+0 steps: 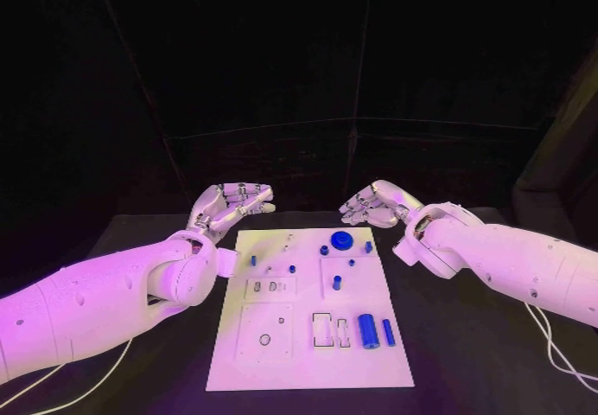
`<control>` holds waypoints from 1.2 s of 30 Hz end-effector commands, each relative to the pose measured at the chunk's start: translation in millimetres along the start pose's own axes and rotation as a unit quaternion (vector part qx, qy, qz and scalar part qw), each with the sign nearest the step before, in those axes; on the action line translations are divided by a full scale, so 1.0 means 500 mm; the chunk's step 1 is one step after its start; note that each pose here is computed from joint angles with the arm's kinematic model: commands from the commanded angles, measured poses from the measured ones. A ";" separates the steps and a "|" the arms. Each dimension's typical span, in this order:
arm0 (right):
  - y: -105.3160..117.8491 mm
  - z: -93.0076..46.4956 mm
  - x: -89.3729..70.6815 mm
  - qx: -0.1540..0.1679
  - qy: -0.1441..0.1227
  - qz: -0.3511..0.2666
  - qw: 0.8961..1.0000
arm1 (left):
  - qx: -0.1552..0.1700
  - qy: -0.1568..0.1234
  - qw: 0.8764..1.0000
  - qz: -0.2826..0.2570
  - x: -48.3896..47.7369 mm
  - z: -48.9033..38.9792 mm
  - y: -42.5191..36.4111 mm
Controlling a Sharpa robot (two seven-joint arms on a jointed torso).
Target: Assemble the parts on the task board
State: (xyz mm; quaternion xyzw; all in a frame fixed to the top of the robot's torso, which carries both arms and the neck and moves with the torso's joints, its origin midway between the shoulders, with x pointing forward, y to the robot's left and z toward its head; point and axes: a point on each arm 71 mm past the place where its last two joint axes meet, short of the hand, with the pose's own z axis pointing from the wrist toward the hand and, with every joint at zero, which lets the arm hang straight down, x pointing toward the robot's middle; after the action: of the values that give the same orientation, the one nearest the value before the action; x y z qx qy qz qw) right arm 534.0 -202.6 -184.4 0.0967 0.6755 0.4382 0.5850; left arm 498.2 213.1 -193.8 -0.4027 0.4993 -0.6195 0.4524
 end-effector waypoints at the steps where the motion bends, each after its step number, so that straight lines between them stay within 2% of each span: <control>1: 0.001 0.009 0.014 0.039 0.049 -0.148 0.987 | 0.001 0.035 0.999 0.007 0.016 -0.007 -0.007; 6: 0.023 0.024 0.030 0.019 0.065 -0.234 0.970 | -0.007 0.042 0.999 0.003 0.022 -0.016 -0.010; 12: 0.042 0.037 0.047 -0.001 0.073 -0.280 0.957 | -0.012 0.049 0.999 -0.004 0.027 -0.024 -0.012; 25: 0.068 0.047 0.073 -0.012 0.092 -0.294 0.951 | -0.015 0.060 0.998 -0.012 0.038 -0.031 -0.015; 36: 0.070 0.056 0.089 0.008 0.115 -0.304 0.946 | -0.017 0.062 0.998 -0.013 0.040 -0.034 -0.017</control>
State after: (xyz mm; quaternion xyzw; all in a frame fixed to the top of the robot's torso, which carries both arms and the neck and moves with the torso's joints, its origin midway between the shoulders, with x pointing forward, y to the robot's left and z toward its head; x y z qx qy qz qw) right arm 530.3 -138.5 -188.2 -0.1526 0.7277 0.2620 0.6152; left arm 476.2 200.5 -189.2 -0.3838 0.5300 -0.6352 0.4102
